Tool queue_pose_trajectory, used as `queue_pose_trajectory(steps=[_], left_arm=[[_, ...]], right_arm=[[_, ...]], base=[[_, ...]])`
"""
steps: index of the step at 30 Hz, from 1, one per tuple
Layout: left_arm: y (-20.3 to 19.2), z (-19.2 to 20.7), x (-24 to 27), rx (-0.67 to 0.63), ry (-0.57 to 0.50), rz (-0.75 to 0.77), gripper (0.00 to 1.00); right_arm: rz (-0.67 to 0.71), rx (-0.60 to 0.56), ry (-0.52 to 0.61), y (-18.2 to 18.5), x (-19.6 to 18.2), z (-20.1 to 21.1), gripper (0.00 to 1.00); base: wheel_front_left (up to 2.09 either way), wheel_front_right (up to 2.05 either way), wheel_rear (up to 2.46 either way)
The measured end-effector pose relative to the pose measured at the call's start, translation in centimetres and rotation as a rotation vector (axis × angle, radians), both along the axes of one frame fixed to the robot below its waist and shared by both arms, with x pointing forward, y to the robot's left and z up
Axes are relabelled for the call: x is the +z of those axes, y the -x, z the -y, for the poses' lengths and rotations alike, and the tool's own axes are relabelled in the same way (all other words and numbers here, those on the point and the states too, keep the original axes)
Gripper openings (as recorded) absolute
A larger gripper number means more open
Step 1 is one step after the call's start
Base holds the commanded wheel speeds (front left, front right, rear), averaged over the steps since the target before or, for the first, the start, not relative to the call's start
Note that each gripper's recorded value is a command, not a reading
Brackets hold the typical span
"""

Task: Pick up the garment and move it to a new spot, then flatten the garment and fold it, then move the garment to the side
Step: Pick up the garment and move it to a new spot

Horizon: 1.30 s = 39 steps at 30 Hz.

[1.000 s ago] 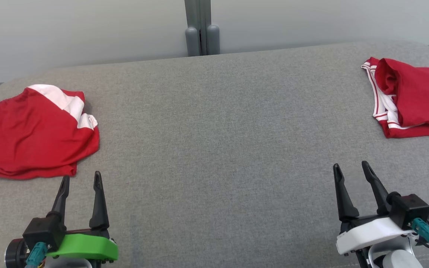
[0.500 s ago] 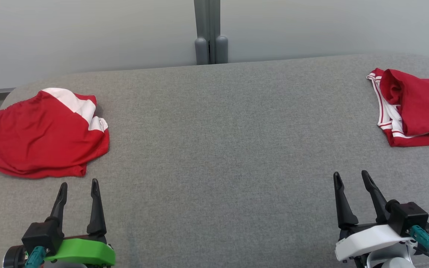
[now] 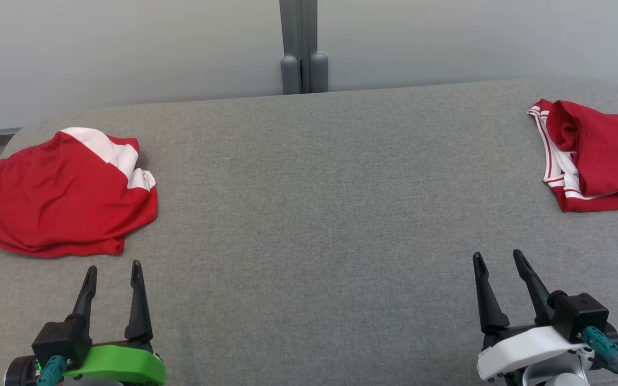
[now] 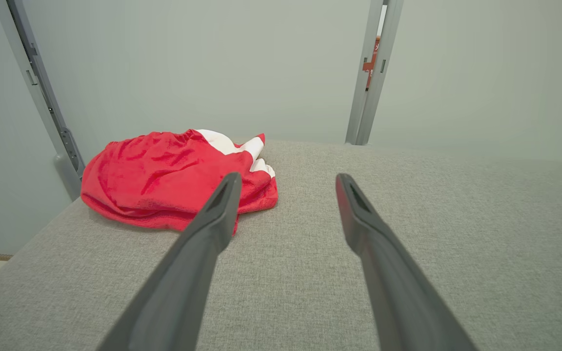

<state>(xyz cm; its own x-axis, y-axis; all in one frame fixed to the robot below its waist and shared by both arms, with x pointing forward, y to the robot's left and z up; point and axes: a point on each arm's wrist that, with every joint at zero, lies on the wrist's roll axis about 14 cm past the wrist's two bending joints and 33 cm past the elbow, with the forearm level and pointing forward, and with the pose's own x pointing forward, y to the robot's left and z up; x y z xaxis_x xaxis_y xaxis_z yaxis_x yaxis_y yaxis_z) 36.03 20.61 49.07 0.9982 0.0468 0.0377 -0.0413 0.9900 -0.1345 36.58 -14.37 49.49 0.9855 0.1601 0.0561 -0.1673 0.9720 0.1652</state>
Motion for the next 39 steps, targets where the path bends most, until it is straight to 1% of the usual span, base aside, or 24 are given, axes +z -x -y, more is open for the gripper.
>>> queue_pose_trajectory(steps=[7,15,23,39], left_arm=[[0.3,-0.5,-0.1,0.016,-0.001,-0.004,1.00],[1.5,-2.8,-0.3,0.088,-0.003,-0.010,1.00],[3.4,-5.6,-0.6,0.181,-0.007,-0.023,1.00],[9.7,-11.6,-0.9,0.412,-0.013,-0.046,1.00]], right_arm=[[-0.003,0.016,-0.001,-0.1,-0.1,-0.6,1.00],[-0.015,0.082,-0.004,-0.7,-0.5,-2.8,1.00],[-0.031,0.173,-0.003,-1.6,-1.1,-5.8,1.00],[-0.046,0.401,0.014,-2.9,-1.9,-13.1,1.00]], base=[[0.00,0.00,0.00],[0.00,0.00,0.00],[0.00,0.00,0.00],[0.00,0.00,0.00]])
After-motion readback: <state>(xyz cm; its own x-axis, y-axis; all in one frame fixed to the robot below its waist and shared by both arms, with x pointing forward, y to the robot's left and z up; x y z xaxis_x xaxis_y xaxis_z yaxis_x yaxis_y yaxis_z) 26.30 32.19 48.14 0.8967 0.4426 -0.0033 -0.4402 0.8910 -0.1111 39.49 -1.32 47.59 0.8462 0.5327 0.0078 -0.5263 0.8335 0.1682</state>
